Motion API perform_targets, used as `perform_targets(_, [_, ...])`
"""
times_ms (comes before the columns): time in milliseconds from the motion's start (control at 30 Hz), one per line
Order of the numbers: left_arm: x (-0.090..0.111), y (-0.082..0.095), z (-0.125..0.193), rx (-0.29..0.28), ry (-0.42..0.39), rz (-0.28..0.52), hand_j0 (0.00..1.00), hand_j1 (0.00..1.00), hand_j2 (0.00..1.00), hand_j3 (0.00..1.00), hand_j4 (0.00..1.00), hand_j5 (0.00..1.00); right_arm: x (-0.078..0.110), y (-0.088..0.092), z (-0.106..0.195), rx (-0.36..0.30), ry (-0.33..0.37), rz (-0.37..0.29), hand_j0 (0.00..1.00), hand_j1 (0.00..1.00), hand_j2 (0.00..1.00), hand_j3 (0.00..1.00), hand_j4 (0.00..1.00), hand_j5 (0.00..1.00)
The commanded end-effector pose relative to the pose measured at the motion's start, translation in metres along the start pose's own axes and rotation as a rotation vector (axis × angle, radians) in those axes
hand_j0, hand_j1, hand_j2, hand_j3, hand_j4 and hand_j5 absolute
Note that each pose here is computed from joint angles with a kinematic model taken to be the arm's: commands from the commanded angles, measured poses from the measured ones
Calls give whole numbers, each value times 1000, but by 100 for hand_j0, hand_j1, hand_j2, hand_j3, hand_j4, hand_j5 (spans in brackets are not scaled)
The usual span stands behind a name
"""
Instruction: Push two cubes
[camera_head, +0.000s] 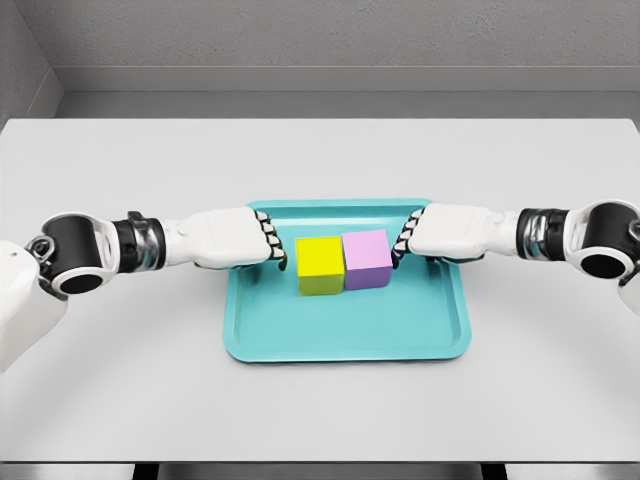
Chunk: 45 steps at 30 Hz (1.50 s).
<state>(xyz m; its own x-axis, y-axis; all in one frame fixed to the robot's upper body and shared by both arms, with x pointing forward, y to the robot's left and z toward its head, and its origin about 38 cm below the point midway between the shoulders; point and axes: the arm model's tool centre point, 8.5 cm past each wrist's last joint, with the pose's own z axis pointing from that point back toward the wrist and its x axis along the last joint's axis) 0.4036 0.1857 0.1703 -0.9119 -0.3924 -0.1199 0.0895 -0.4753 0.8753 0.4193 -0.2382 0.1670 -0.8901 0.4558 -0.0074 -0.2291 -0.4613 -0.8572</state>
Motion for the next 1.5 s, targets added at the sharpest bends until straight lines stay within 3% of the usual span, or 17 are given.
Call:
perform_targets(0, [2, 3, -2, 11, -6, 3, 62, 62, 62, 62, 62, 62, 1, -1, 0, -3, -2, -3, 63, 63, 63, 63, 63, 63])
perform_targets(833, [-17, 0, 26, -8, 52, 4, 62, 62, 62, 62, 62, 62, -1, 2, 2, 9, 2, -3, 63, 63, 63, 63, 63, 63])
perform_targets(967, [-23, -1, 36, -14, 70, 7, 63, 63, 63, 63, 63, 63, -22, -12, 33, -12, 78, 13, 67, 67, 67, 67, 67, 67])
perform_targets(1000, [-27, -1, 44, -10, 80, 17, 63, 63, 63, 63, 63, 63, -33, -26, 52, -54, 127, 27, 71, 71, 71, 71, 71, 71])
perform_targets(1033, [-32, -3, 53, -17, 90, 24, 63, 63, 63, 63, 63, 63, -38, -46, 75, -111, 171, 66, 96, 96, 96, 96, 96, 96])
perform_targets(1067, [-38, -4, 65, -18, 109, 34, 65, 65, 65, 65, 65, 65, -43, -64, 104, -166, 214, 86, 100, 100, 100, 100, 100, 100])
perform_targets(1100, [-43, -4, 77, -20, 124, 45, 67, 67, 67, 67, 67, 67, -49, -75, 130, -242, 244, 50, 100, 100, 100, 100, 100, 100])
perform_targets(1167, [-50, -5, 91, -25, 147, 59, 73, 73, 73, 73, 73, 73, -55, -71, 165, -290, 280, -11, 100, 100, 100, 100, 100, 100])
perform_targets(1267, [-60, -13, 108, -23, 163, 119, 100, 100, 100, 100, 100, 100, -62, -49, 173, -282, 308, -83, 100, 100, 100, 100, 100, 100])
perform_targets(1467, [-74, -18, 141, -28, 215, 169, 100, 100, 100, 100, 100, 100, -66, -39, 172, -265, 316, -107, 100, 100, 100, 100, 100, 100])
